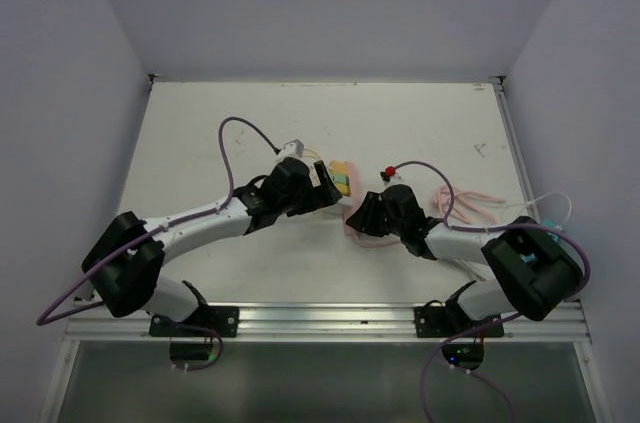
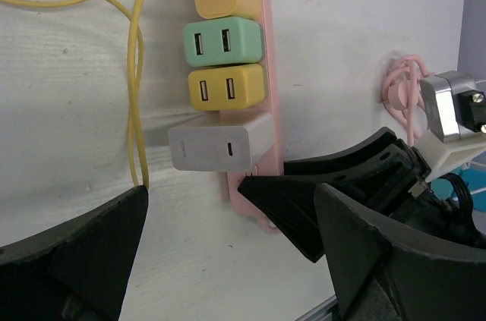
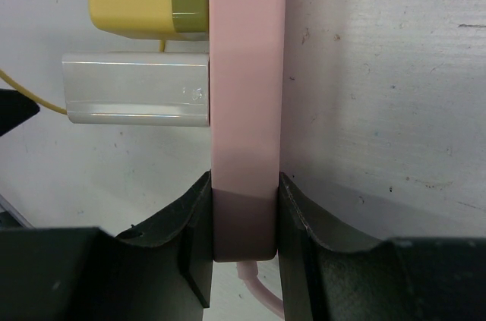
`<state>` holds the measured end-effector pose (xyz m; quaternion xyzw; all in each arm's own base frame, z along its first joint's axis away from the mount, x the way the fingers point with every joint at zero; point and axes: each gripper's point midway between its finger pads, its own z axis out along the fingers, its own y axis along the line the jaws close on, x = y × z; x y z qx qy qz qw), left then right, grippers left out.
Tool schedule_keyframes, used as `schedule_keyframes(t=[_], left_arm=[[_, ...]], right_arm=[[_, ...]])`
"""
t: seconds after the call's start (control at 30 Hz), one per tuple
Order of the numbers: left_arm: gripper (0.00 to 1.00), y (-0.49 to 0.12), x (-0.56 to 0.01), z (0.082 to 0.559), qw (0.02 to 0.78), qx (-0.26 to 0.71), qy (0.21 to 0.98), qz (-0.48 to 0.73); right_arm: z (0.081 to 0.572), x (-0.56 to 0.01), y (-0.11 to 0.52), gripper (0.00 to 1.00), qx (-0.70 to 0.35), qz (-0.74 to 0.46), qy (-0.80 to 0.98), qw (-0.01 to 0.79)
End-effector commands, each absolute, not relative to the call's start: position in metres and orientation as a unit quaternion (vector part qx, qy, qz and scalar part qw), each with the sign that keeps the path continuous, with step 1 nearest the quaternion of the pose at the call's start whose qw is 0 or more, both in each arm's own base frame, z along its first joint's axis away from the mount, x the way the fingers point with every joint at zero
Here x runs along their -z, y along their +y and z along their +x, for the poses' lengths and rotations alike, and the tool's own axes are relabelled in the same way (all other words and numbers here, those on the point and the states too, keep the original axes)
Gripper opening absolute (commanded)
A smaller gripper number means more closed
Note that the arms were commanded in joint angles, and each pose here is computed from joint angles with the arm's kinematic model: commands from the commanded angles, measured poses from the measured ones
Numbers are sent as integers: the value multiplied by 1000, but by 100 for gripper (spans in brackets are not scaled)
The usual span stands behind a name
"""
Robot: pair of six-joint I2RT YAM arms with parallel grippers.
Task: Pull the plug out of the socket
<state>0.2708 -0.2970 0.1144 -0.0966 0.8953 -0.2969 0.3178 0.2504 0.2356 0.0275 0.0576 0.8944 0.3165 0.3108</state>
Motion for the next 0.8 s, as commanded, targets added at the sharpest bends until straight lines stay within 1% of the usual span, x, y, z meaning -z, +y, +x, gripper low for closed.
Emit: schedule_keyframes(t=[0.0, 0.1, 0.23, 0.3, 0.4, 0.53, 0.67, 0.77], left_arm=[[94, -314, -131, 287, 345, 319, 879, -87], [92, -320, -126, 287, 336, 321, 882, -83], [85, -322, -126, 284, 336, 318, 883, -82], [85, -315, -130, 283, 348, 303, 882, -93], [85, -298, -145, 287, 388, 279, 871, -114], [84, -290, -167, 286, 421, 284, 854, -114], [83, -315, -169, 276, 400, 323, 855, -69], [83, -325, -158, 274, 384, 322, 864, -57]], right_arm=[[254, -31, 231, 0, -306, 50, 895, 320], [253, -30, 230, 0, -301, 45, 898, 318], [251, -29, 233, 0, -305, 41, 899, 310], [250, -29, 234, 0, -309, 38, 899, 307], [250, -29, 236, 0, -312, 36, 899, 305], [251, -27, 236, 0, -309, 32, 900, 304], [252, -26, 236, 0, -303, 31, 903, 303], [253, -26, 237, 0, -306, 33, 902, 302]])
